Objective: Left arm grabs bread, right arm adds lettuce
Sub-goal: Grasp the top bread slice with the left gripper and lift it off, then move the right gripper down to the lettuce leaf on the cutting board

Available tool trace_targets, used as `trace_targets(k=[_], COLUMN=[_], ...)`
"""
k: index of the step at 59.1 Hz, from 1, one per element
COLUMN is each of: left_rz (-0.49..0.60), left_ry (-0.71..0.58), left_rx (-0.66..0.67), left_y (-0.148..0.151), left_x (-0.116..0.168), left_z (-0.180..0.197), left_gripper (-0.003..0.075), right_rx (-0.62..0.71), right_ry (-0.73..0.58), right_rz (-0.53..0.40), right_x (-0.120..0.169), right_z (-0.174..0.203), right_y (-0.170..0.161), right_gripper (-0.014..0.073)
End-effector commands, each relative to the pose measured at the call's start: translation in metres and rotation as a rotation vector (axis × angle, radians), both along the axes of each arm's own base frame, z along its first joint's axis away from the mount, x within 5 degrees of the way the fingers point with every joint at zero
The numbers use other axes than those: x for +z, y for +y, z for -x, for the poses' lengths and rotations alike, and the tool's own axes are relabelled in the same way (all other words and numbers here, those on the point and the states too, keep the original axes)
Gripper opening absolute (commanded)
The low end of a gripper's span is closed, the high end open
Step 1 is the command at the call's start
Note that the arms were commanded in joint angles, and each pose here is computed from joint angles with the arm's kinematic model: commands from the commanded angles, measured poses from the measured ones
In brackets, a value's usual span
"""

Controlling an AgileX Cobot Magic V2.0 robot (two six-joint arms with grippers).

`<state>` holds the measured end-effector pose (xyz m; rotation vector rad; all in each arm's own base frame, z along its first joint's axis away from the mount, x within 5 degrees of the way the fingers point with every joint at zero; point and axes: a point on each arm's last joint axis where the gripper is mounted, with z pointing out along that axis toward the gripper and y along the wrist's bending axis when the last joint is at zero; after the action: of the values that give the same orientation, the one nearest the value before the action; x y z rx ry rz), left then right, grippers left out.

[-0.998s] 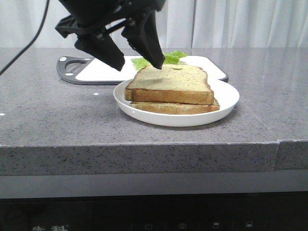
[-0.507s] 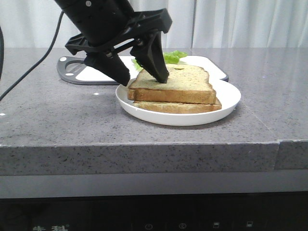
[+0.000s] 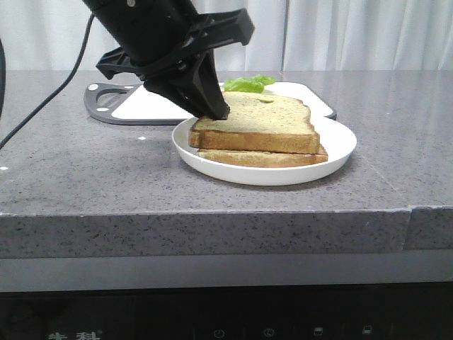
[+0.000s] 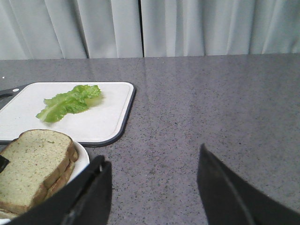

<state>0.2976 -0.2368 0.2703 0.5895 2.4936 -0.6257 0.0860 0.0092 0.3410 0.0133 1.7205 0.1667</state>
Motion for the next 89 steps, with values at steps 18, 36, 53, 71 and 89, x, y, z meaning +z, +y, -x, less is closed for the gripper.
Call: trace_targets(k=[18, 36, 53, 71, 89], left_rz=[0.132, 0.181, 0.218, 0.255, 0.248], left_ry=[-0.175, -0.472, -0.738, -0.842, -0.851], left_rx=[0.032, 0.054, 0.081, 0.152, 0.229], left_y=[0.009, 0.046, 0.104, 0.15, 0.167], left_x=[0.058, 0.113, 0.117, 0.107, 0.103], left_z=[0.01, 0.046, 0.115, 0.164, 0.171], left_gripper=[-0.0021, -0.0021, -0.0021, -0.0021, -0.0021], right_rx=[-0.016, -0.015, -0.012, 0.117, 0.26], right_ry=[-0.098, -0.091, 0.016, 0.146, 0.215], right_rz=[0.003, 0.005, 0.044, 0.186, 0.316], right_x=[0.018, 0.017, 0.008, 0.009, 0.02], right_z=[-0.001, -0.001, -0.035, -0.123, -0.243], right_y=[-0.001, -0.001, 0.0, 0.025, 0.077], right_gripper=[0.0433, 0.0433, 0.0433, 0.0433, 0.0435])
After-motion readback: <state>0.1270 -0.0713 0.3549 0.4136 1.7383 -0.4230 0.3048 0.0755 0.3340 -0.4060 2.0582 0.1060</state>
